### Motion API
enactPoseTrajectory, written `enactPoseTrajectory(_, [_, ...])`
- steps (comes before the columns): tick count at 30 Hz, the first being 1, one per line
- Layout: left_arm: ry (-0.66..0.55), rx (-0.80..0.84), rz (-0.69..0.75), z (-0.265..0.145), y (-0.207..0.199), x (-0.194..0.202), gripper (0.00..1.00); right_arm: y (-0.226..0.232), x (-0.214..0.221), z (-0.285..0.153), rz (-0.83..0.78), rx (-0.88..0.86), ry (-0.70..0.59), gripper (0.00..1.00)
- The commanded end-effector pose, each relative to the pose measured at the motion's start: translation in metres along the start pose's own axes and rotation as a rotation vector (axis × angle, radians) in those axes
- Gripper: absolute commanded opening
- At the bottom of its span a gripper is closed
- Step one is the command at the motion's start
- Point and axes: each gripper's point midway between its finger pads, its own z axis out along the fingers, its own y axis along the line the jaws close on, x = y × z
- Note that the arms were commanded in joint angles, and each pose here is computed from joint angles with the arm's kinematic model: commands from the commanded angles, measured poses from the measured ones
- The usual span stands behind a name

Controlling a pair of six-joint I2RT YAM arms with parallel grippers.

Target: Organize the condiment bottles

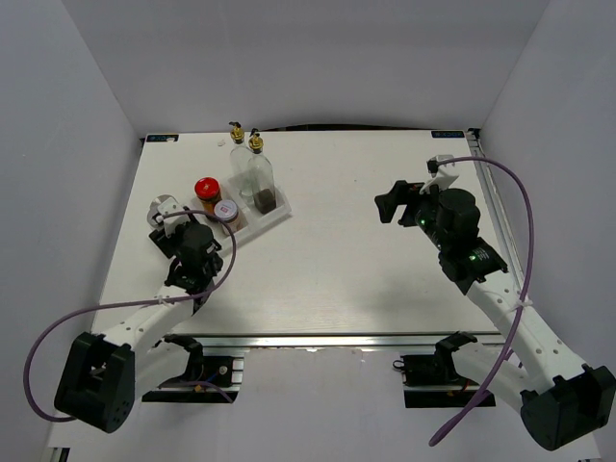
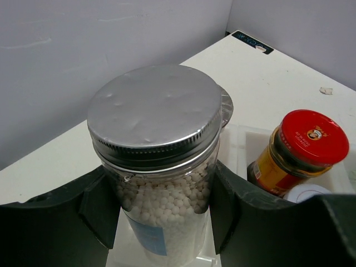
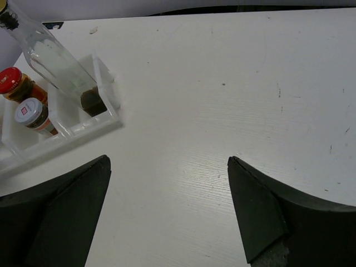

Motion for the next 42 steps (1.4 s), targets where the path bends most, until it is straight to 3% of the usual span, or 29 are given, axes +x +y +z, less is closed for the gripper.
enactPoseTrajectory(1, [-0.054, 0.021, -0.113, 0.011, -0.008, -0.012, 0.21, 0.006, -0.021, -0.001, -0.01, -0.033, -0.082, 0.89])
enactPoseTrajectory(6, [-0.085, 0.008, -0.17, 0.025, -0.005, -0.008, 0.23, 0.004, -0.02, 0.0, -0.023, -0.026, -0.086, 0.89])
enactPoseTrajectory(12, [-0.075, 0.002, -0.155, 0.033, -0.009, 0.011, 0.39, 0.003, -0.021, -0.001, -0.037, -0.031, -0.094, 0.89])
enactPoseTrajectory(19, [-0.049, -0.016, -0.136, 0.039, -0.016, 0.031, 0.48, 0.005, -0.019, 0.0, -0.051, -0.043, -0.084, 0.89])
enactPoseTrajectory(21, [-0.046, -0.037, -0.143, 0.038, -0.01, 0.034, 0.54, 0.004, -0.017, -0.001, -0.054, -0.044, -0.081, 0.89])
enactPoseTrajectory(22, [-0.047, -0.043, -0.151, 0.037, -0.008, 0.035, 0.63, 0.004, -0.018, -0.001, -0.056, -0.042, -0.085, 0.9])
enactPoseTrajectory(25, [-0.03, -0.057, -0.156, 0.035, -0.002, 0.042, 0.79, 0.005, -0.018, -0.003, -0.053, -0.044, -0.086, 0.89])
enactPoseTrajectory(29, [-0.002, -0.049, -0.14, 0.033, -0.002, 0.048, 0.91, 0.007, -0.016, -0.003, -0.047, -0.059, -0.082, 0.89])
enactPoseTrajectory(40, [0.042, 0.024, -0.127, 0.024, -0.014, 0.037, 0.98, 0.016, -0.017, -0.002, -0.046, -0.105, -0.068, 0.89])
enactPoseTrajectory(42, [0.048, 0.001, -0.246, 0.022, -0.017, 0.014, 0.98, 0.019, -0.018, -0.004, -0.058, -0.118, -0.063, 0.89])
